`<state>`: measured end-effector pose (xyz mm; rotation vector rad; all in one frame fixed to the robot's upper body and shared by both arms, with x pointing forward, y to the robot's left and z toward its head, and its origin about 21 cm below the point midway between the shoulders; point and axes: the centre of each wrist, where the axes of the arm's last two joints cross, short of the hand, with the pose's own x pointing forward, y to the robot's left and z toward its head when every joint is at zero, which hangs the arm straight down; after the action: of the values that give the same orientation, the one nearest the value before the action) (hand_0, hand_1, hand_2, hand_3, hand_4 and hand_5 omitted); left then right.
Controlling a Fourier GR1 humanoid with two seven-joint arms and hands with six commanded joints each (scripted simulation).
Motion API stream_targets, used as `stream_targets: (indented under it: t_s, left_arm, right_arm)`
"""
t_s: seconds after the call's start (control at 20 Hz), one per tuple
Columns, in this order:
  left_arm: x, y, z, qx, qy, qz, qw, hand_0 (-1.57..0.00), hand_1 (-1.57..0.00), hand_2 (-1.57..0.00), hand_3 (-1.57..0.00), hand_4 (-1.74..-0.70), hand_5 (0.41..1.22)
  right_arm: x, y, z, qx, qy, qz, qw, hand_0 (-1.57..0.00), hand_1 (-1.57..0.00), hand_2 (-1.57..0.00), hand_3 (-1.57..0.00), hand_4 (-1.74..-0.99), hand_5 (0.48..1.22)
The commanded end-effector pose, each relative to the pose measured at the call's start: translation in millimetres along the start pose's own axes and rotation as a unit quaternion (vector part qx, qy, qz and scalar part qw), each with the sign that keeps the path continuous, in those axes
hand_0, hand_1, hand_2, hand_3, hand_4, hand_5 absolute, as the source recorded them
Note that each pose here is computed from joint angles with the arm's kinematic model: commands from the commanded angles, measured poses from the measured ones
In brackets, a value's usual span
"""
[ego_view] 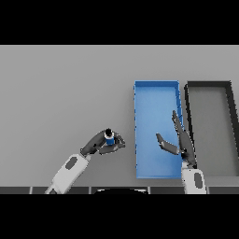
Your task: Pick up the blue pipe and place it into the blue bin.
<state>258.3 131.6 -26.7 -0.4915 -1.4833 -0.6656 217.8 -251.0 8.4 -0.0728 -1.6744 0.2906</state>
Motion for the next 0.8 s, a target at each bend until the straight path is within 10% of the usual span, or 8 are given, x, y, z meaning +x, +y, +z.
stream_targets:
  t_s: [0.0,0.75]
  left_arm:
    - [-2.8,-2.3,2.0,0.0,-0.005,-0.011,1.0,-1.28,-1.31,-1.34,-1.27,-1.63,1.118]
    - [80.6,-15.3,-16.5,-0.055,-0.121,-0.026,0.991,-1.56,-1.56,-1.56,-1.45,-1.73,1.217]
  right_arm:
    - [-0.6,0.6,1.6,0.005,-0.004,-0.001,1.0,0.0,0.0,0.0,0.0,-1.258,0.615]
    - [-0.4,-4.6,0.3,0.003,-0.005,0.017,1.0,0.0,0.0,0.0,0.0,-1.208,0.64]
